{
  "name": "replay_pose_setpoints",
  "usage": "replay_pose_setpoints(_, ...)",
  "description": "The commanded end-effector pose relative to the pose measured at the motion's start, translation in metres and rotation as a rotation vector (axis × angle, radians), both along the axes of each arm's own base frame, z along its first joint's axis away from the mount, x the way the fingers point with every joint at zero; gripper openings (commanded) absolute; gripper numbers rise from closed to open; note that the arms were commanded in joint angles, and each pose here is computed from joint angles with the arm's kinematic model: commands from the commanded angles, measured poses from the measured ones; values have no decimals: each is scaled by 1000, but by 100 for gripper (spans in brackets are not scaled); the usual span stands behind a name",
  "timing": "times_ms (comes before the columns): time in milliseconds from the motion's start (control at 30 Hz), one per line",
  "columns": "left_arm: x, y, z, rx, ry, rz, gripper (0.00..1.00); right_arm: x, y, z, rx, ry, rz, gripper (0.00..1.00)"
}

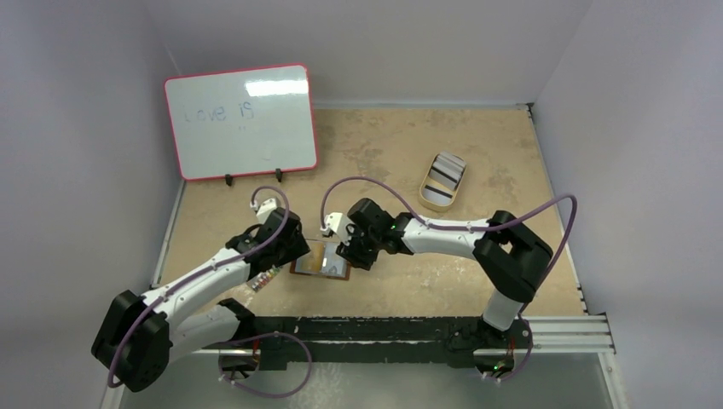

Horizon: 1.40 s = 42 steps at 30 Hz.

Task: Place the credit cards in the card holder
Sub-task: Close the card holder at the center of the board.

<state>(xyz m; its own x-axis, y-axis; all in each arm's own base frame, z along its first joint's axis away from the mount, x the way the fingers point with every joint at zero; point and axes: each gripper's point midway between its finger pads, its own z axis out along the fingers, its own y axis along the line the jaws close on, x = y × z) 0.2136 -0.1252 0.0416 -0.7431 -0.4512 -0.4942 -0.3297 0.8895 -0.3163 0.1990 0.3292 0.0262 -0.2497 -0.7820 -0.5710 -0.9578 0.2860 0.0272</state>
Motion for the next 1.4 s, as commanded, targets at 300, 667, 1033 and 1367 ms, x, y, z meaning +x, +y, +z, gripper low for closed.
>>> replay_pose_setpoints(300, 15, 6, 24, -37, -86, 62, 50, 3, 36, 11, 115, -22, 34, 46)
replay_pose_setpoints(667, 20, -2, 22, -81, -56, 35, 52, 6, 32, 1, 74, -20, -24, 26)
replay_pose_setpoints(1033, 45, 8, 40, -81, -24, 16, 57, 24, 33, 31, 282, 12, -282, 6)
replay_pose_setpoints(1367, 41, 0, 19, -150, 38, -33, 59, 51, -3, 31, 467, 144, -575, 7)
